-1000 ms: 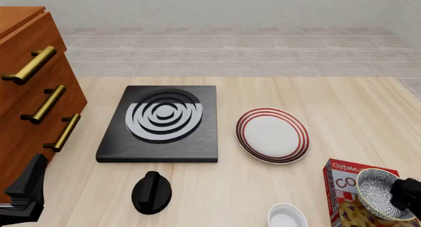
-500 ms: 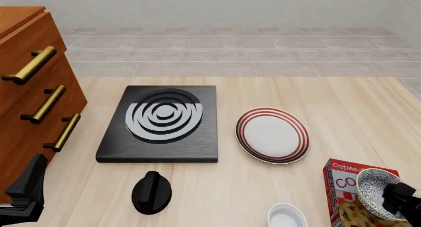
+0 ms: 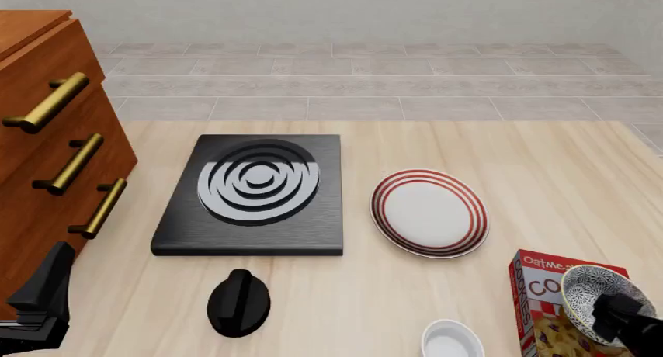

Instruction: Pick the akita bowl on the cookies box and place it on the plate.

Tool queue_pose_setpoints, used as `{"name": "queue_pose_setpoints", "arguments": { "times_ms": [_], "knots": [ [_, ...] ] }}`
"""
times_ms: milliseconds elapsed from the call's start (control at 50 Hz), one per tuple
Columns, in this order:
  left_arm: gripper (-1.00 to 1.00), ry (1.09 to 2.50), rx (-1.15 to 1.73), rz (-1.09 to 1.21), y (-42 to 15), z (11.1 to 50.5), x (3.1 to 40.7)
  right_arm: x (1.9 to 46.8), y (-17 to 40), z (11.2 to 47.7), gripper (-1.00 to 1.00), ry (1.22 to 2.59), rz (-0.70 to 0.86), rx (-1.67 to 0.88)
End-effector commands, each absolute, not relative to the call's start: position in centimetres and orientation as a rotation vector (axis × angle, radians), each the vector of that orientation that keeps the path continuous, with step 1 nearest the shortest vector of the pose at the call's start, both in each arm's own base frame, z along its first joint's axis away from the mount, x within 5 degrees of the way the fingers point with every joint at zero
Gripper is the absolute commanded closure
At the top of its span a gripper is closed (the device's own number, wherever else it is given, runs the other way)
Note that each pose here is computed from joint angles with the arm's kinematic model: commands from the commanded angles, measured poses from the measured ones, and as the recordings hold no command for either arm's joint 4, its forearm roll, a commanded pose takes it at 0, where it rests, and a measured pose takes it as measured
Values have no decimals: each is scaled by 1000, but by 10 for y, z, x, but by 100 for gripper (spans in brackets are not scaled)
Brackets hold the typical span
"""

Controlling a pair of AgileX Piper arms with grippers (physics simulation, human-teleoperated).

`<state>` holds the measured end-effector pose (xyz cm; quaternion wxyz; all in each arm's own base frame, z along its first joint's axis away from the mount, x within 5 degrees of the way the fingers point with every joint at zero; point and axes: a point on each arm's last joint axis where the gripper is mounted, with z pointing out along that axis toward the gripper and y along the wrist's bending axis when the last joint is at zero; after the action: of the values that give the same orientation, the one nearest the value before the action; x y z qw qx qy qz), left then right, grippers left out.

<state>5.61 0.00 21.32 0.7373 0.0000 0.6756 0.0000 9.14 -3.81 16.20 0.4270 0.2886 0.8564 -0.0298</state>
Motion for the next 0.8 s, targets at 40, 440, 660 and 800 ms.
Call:
{"name": "queue_pose_setpoints", "arguments": {
  "times_ms": [40,440,660,800],
  "knots": [
    [-100,1484,0,0,0,213,56,91,-37,159,-100,2144,-68,719],
    [-100,1484,0,0,0,213,56,90,-39,170,100,2127,-95,708],
    [-100,1484,0,0,0,213,56,87,-35,188,100,2101,-71,694],
    [-100,1484,0,0,0,213,56,86,-30,203,100,2091,-44,646]
  ]
}}
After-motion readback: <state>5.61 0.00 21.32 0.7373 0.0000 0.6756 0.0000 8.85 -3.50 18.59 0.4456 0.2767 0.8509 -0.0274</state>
